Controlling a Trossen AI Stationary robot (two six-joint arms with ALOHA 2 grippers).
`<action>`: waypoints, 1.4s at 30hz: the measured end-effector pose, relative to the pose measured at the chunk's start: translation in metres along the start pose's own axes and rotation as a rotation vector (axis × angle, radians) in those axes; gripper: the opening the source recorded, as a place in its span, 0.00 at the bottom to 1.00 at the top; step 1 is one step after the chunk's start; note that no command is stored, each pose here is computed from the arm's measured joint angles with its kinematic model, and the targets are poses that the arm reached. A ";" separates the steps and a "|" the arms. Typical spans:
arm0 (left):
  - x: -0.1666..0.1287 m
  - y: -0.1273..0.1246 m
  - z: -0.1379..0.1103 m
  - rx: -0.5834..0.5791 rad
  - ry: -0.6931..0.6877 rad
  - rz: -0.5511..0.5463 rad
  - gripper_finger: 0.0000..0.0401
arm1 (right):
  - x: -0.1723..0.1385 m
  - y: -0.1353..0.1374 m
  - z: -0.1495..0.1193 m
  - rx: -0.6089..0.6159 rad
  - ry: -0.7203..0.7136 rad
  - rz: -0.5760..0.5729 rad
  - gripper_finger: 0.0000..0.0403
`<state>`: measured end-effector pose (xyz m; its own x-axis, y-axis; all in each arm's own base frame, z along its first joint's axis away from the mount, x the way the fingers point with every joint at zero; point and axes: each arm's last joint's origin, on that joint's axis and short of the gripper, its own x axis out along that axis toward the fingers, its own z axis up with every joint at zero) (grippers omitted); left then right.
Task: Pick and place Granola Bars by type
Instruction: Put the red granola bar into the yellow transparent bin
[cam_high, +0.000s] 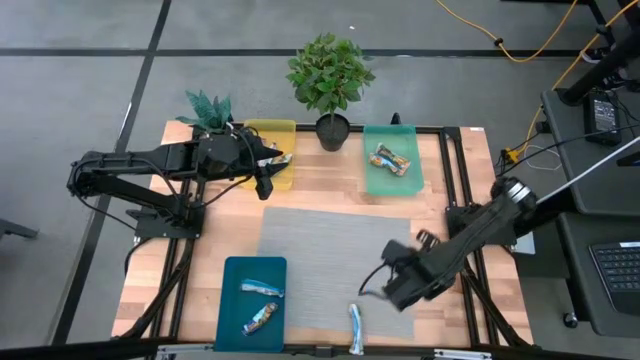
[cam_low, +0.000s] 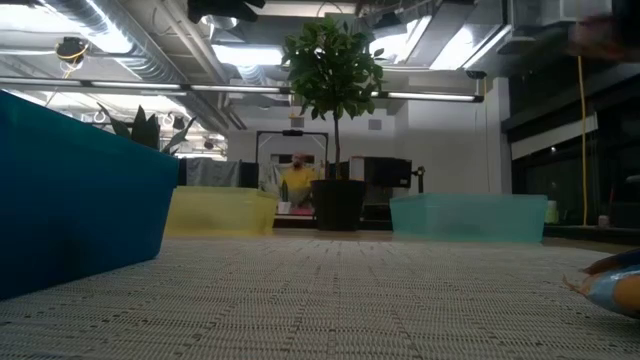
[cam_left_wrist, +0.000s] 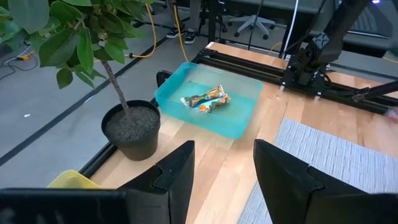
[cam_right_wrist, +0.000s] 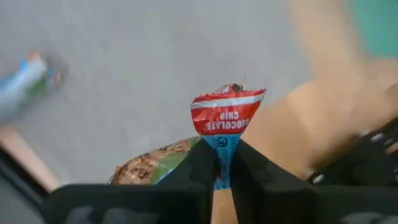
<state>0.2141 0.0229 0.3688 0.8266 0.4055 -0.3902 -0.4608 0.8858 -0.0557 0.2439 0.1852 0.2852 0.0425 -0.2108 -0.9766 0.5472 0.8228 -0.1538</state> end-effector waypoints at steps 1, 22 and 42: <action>0.000 0.000 0.000 0.004 0.000 0.000 0.39 | -0.006 -0.008 0.002 0.009 -0.043 0.000 0.08; 0.040 -0.006 -0.004 0.129 0.048 -0.071 0.47 | -0.047 -0.123 0.115 -0.120 -0.551 -0.050 0.09; 0.063 -0.007 0.013 -0.076 -0.108 -0.183 0.75 | -0.058 -0.182 0.200 -0.400 -0.939 0.124 0.09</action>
<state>0.2736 0.0456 0.3565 0.9267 0.2648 -0.2667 -0.3192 0.9291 -0.1870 0.3090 -0.0578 0.4003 0.8105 -0.2985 -0.5040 0.1828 0.9463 -0.2666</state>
